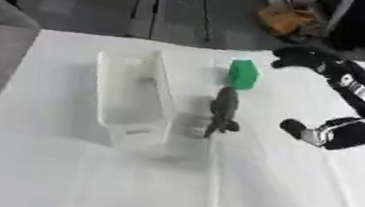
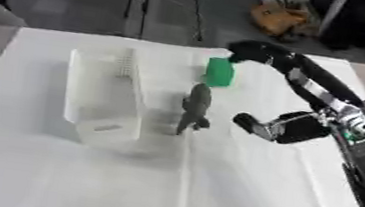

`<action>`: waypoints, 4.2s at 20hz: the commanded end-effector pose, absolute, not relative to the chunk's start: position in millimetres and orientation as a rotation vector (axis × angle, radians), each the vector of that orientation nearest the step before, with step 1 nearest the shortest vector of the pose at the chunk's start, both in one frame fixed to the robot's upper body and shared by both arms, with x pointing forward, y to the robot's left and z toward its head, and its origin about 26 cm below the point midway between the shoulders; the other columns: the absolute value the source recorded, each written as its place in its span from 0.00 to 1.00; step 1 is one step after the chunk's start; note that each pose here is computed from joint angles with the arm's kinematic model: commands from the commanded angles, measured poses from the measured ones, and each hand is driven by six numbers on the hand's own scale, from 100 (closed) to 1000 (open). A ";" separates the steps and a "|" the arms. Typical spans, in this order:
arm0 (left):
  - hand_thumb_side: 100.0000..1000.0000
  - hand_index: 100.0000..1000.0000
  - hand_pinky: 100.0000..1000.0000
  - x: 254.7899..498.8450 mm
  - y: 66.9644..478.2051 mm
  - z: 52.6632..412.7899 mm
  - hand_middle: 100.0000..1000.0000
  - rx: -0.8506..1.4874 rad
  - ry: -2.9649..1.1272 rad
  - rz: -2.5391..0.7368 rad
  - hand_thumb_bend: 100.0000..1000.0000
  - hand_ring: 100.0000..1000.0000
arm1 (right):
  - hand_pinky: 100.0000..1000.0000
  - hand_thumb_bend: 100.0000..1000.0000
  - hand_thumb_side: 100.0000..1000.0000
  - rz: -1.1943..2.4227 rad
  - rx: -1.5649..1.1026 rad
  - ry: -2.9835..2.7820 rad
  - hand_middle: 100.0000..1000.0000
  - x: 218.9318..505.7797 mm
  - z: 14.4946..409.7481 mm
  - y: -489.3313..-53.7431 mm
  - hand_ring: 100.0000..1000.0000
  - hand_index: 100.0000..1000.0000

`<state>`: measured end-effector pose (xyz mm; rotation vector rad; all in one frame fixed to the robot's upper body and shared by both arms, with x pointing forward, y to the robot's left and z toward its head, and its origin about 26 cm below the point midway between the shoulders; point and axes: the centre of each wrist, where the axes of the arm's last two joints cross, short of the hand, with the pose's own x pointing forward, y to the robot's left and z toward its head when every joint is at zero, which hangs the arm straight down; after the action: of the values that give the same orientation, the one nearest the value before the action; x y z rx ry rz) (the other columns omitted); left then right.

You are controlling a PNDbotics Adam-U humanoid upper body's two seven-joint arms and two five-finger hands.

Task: Pick up objects on the table and place them in the box.

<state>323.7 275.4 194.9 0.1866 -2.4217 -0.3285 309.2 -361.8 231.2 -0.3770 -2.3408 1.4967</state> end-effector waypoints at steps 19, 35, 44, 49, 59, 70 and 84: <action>1.00 0.92 0.48 323.8 272.2 204.6 0.99 0.158 -2.443 -0.411 0.41 0.93 | 1.00 0.38 0.57 2.409 -0.712 -1.925 0.95 317.7 304.0 -351.1 1.00 1.00; 1.00 0.92 0.48 324.4 270.1 206.3 0.98 0.142 -2.450 -0.429 0.41 0.93 | 1.00 0.38 0.54 2.511 -0.717 -1.640 0.93 347.3 258.0 -345.2 1.00 1.00; 1.00 0.92 0.49 324.4 269.5 206.9 0.98 0.136 -2.454 -0.435 0.41 0.93 | 1.00 0.38 0.51 2.422 -0.743 -1.511 0.93 372.7 226.6 -371.1 1.00 1.00; 1.00 0.92 0.49 324.4 269.1 207.3 0.98 0.134 -2.456 -0.437 0.41 0.93 | 1.00 0.38 0.53 2.393 -0.770 -1.474 0.93 380.5 215.0 -380.3 1.00 1.00; 1.00 0.92 0.49 324.4 268.3 207.7 0.98 0.128 -2.459 -0.437 0.41 0.93 | 1.00 0.38 0.53 2.424 -0.816 -1.468 0.92 386.0 199.1 -376.4 1.00 1.00; 1.00 0.93 0.49 324.3 267.5 208.0 0.98 0.123 -2.461 -0.438 0.41 0.93 | 1.00 0.38 0.53 2.457 -0.880 -1.481 0.92 392.9 187.4 -372.8 1.00 1.00; 1.00 0.93 0.49 324.3 266.7 208.7 0.98 0.118 -2.464 -0.442 0.41 0.93 | 1.00 0.38 0.53 2.492 -0.960 -1.494 0.92 400.8 174.7 -376.9 1.00 1.00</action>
<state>326.1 265.7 198.3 0.1111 -2.4327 -0.4168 399.5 -371.8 162.9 -0.9071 -1.5078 2.4806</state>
